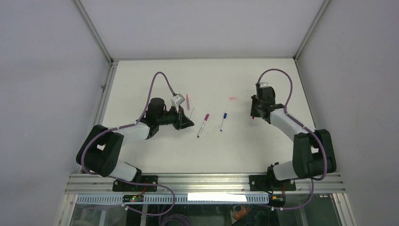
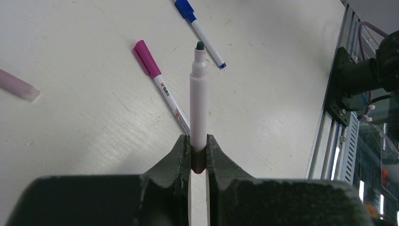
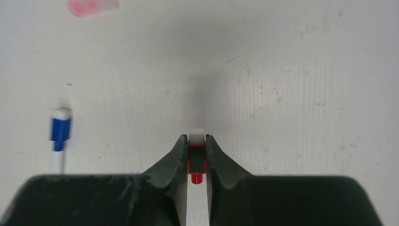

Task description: Insert the pens into the pen caps

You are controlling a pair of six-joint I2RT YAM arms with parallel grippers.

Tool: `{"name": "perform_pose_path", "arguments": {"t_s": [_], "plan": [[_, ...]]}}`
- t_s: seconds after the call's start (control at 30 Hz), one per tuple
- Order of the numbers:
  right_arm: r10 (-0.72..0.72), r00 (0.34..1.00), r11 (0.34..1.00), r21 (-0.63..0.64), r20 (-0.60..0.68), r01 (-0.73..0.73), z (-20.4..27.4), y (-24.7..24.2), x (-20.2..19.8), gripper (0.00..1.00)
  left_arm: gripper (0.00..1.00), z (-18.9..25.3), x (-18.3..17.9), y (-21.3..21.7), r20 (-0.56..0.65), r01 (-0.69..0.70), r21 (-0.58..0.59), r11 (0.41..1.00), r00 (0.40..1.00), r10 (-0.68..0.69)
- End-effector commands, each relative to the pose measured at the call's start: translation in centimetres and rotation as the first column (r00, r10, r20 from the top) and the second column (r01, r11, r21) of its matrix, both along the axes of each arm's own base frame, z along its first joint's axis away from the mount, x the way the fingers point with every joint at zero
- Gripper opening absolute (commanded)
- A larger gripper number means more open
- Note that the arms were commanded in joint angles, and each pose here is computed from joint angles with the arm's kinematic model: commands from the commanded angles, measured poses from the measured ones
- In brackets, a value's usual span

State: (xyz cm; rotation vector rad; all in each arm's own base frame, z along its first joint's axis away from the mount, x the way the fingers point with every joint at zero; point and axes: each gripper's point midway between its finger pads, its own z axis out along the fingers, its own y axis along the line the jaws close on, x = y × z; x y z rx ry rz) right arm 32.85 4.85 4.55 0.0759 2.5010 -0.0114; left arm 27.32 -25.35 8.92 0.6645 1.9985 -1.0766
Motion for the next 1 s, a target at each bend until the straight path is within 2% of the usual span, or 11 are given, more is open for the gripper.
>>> {"name": "perform_pose_path", "arguments": {"t_s": [0.0,0.2,0.47,0.87,0.97], "plan": [[0.024,0.969,0.988,0.140,0.247,-0.060,6.3,3.2,2.5,0.00,0.00,2.3,0.5,-0.9,0.097,0.041,-0.053,0.998,0.995,-0.036],[0.080,0.857,0.932,0.267,0.510,-0.246,11.6,10.3,3.1,0.00,0.00,3.2,0.7,-1.9,0.092,0.051,-0.144,0.988,0.995,-0.038],[0.148,0.791,0.862,0.314,0.594,-0.397,13.0,16.9,2.4,0.00,0.00,4.0,0.7,-1.7,0.122,0.034,-0.161,0.986,0.992,-0.015],[0.139,0.670,0.764,0.351,0.729,-0.541,18.4,21.8,2.3,0.00,0.00,5.8,1.4,-2.2,0.161,0.046,-0.204,0.978,0.987,-0.013],[0.153,0.651,0.713,0.373,0.743,-0.594,19.1,23.4,1.9,0.00,0.00,6.1,1.4,-2.5,0.160,0.054,-0.227,0.973,0.987,-0.017]]}}
